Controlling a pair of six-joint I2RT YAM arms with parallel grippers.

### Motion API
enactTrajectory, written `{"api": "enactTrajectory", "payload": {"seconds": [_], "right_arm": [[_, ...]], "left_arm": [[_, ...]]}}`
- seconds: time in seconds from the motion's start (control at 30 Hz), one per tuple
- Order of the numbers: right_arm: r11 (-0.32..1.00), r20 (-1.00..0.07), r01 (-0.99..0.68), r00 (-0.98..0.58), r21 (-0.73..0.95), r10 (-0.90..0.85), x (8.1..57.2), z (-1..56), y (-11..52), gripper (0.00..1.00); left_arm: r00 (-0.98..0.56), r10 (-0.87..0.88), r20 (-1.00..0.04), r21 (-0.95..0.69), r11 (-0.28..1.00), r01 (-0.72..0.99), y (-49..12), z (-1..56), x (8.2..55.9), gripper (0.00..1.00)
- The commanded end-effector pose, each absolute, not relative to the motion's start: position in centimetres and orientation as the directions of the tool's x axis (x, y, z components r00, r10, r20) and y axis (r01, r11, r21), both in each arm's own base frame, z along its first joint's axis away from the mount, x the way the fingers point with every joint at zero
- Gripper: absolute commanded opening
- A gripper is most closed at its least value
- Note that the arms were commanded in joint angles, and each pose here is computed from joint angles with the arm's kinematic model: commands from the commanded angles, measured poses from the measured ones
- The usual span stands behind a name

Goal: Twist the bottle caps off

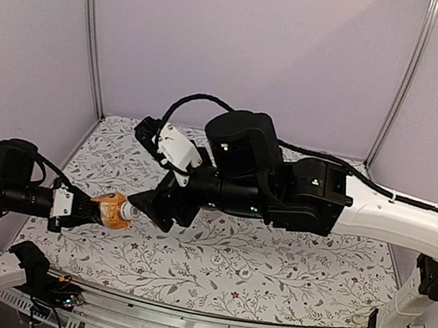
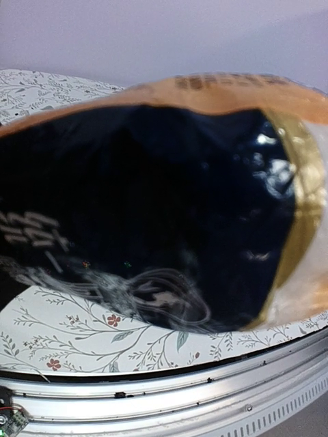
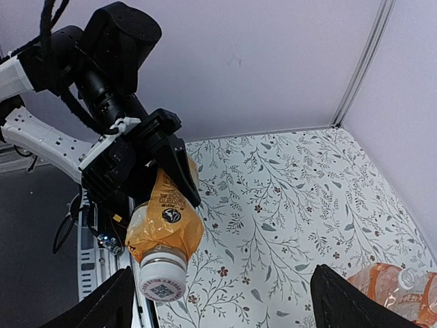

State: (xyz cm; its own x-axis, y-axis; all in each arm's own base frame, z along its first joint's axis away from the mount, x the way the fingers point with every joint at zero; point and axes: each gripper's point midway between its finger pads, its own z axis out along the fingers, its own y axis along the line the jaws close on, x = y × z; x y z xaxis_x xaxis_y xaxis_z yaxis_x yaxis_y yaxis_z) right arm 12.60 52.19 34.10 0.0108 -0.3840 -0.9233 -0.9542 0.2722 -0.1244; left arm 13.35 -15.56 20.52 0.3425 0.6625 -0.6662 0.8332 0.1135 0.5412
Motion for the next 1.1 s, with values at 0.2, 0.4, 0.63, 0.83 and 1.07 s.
{"api": "enactTrajectory", "payload": {"seconds": [0.2, 0.4, 0.63, 0.83, 1.07], "right_arm": [[0.265, -0.851, -0.963, -0.18, 0.049, -0.494, 11.1, 29.2, 54.2, 0.71], [0.277, -0.847, -0.96, -0.181, 0.042, -0.5, 11.4, 28.8, 54.7, 0.41], [0.236, -0.844, -0.972, -0.144, 0.021, -0.517, 10.9, 28.7, 54.6, 0.0], [-0.055, -0.685, -0.871, 0.422, -0.489, -0.594, 6.8, 27.1, 53.4, 0.0], [-0.381, 0.021, -0.205, 0.859, -0.901, -0.512, 7.8, 25.1, 52.2, 0.0]], "left_arm": [[0.338, 0.665, -0.666, 0.548, 0.129, 0.827, -15.5, 20.3, 13.7, 0.33], [0.341, 0.664, -0.665, 0.547, 0.124, 0.828, -15.5, 20.2, 13.6, 0.33], [0.34, 0.664, -0.666, 0.545, 0.121, 0.83, -15.5, 20.1, 13.6, 0.33], [0.359, 0.666, -0.654, 0.528, 0.063, 0.847, -15.5, 19.3, 12.5, 0.33], [0.368, 0.663, -0.652, 0.487, -0.006, 0.873, -15.4, 18.2, 10.8, 0.33]]}}
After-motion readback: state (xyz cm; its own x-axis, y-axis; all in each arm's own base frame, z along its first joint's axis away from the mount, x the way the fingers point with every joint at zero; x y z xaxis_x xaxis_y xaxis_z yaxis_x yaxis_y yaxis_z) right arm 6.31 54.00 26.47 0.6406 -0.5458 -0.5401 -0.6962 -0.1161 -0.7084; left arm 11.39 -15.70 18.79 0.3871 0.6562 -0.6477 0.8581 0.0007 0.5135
